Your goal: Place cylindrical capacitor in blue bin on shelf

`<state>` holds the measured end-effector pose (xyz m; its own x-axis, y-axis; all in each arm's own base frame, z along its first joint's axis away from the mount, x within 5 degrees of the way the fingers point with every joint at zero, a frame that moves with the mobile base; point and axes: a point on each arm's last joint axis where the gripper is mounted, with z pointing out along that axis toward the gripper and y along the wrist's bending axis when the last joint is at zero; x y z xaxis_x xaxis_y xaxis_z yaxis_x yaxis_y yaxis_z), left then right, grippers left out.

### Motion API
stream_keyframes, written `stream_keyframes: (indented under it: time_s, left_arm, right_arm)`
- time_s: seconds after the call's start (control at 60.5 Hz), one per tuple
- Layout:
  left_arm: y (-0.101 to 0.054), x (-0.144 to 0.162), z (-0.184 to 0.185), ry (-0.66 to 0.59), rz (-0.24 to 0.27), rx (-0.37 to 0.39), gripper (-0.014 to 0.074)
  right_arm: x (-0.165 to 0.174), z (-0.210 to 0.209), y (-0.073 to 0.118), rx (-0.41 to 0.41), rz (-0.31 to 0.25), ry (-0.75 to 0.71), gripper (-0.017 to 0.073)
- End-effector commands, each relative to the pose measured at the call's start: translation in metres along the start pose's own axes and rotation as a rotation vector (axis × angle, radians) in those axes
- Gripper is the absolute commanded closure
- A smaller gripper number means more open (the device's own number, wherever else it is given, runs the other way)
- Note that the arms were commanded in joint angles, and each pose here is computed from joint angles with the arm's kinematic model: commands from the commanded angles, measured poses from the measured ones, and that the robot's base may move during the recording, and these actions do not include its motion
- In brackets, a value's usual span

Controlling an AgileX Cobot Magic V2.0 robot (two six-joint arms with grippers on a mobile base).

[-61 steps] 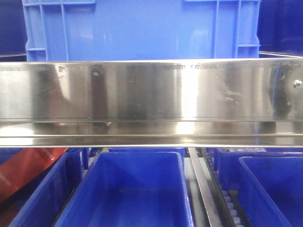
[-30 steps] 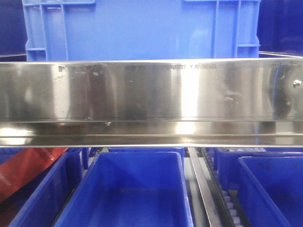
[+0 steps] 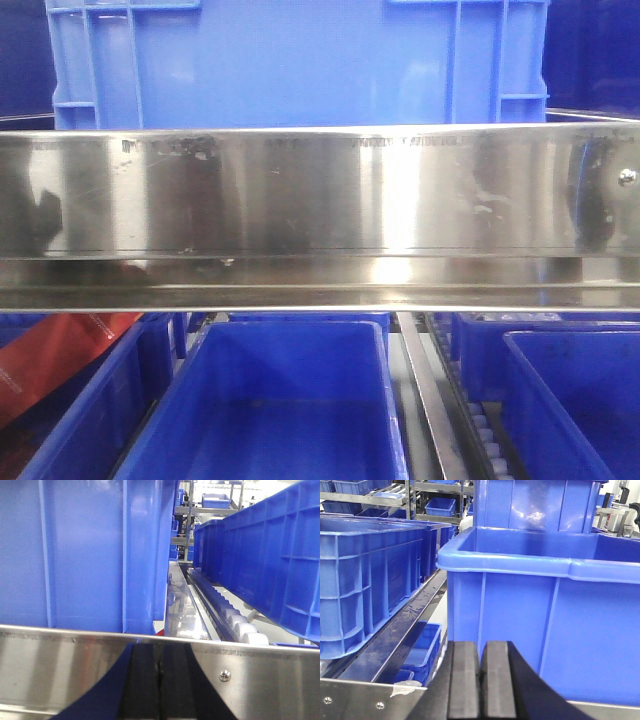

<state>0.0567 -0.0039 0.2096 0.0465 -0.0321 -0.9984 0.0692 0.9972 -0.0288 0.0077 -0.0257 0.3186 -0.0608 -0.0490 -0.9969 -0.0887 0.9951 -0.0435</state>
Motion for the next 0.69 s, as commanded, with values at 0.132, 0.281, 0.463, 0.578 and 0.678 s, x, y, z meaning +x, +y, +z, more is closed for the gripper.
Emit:
stream_keyframes:
  time_s: [0.132, 0.281, 0.463, 0.578, 0.678]
  left_arm:
    - [0.0001, -0.0027, -0.0005, -0.029, -0.008, -0.002, 0.0663]
    - [0.0001, -0.0027, -0.0005, -0.029, -0.008, -0.002, 0.0663]
    - [0.0001, -0.0027, -0.0005, -0.029, -0.008, -0.002, 0.0663]
    - [0.0001, -0.0027, -0.0005, -0.029, -0.008, -0.002, 0.0663]
    - [0.0001, -0.0027, -0.0005, -0.029, -0.008, -0.002, 0.0663]
  right_arm:
    - [-0.0008, -0.0005, -0.0003, 0.007, -0.008, -0.02, 0.0706]
    - [-0.0008, -0.0005, -0.0003, 0.007, -0.008, -0.02, 0.0706]
    - [-0.0008, -0.0005, -0.0003, 0.007, -0.008, -0.02, 0.0706]
    - [-0.0011, -0.0005, -0.0003, 0.006, -0.008, -0.023, 0.0706]
    - [-0.0013, -0.0005, 0.0001, 0.002, -0.004, -0.025, 0.0706]
